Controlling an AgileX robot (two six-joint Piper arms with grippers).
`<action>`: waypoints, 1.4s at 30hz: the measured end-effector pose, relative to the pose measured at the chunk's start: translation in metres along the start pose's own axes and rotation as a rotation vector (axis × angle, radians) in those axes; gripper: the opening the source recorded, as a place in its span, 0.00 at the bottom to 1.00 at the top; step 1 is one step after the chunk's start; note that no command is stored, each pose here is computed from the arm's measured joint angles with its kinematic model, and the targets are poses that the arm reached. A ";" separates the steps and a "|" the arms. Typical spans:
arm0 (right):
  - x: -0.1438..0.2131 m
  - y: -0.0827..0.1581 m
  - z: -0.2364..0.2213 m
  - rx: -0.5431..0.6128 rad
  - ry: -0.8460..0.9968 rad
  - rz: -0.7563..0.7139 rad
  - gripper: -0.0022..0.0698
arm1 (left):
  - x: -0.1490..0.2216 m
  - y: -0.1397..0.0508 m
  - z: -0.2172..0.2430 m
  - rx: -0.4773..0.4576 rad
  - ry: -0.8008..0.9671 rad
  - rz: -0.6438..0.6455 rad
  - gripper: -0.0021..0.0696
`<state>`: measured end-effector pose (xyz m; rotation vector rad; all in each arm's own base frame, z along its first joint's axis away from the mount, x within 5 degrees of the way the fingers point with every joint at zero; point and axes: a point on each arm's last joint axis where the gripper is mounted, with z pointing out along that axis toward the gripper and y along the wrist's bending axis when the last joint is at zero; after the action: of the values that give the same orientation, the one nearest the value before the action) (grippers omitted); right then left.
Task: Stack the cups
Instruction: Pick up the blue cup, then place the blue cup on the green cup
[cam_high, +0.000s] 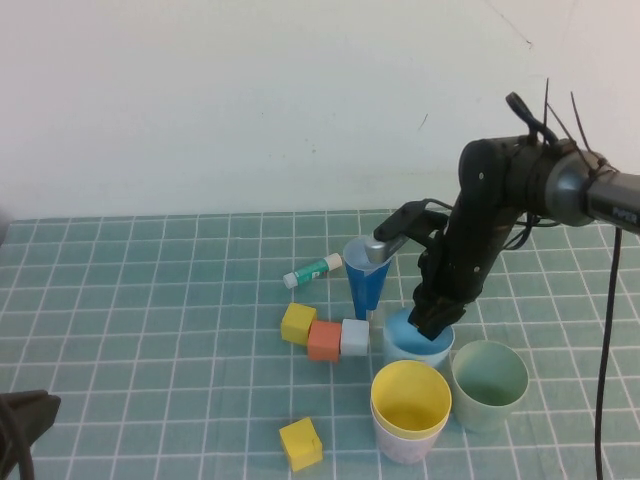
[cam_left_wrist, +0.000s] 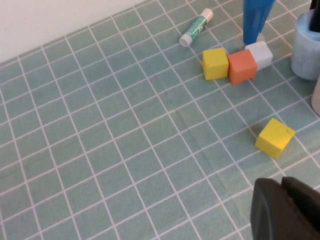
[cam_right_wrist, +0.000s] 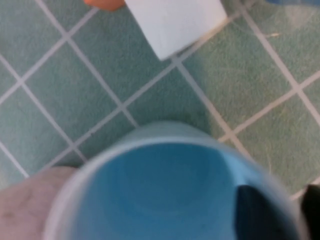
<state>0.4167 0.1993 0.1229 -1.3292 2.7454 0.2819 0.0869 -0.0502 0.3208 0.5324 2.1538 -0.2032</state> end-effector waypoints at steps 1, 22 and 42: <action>-0.001 0.000 0.000 0.001 -0.006 0.001 0.25 | 0.000 0.000 0.000 -0.002 -0.001 0.001 0.03; 0.021 0.039 -0.176 0.183 -0.111 -0.064 0.06 | 0.000 0.001 0.000 -0.008 -0.001 0.006 0.03; 0.089 0.059 -0.110 0.201 -0.150 0.099 0.06 | 0.000 0.000 0.000 0.002 0.003 -0.003 0.03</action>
<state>0.3167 0.1447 0.2253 -1.0800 2.6367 0.1036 0.0866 -0.0502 0.3205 0.5314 2.1577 -0.2060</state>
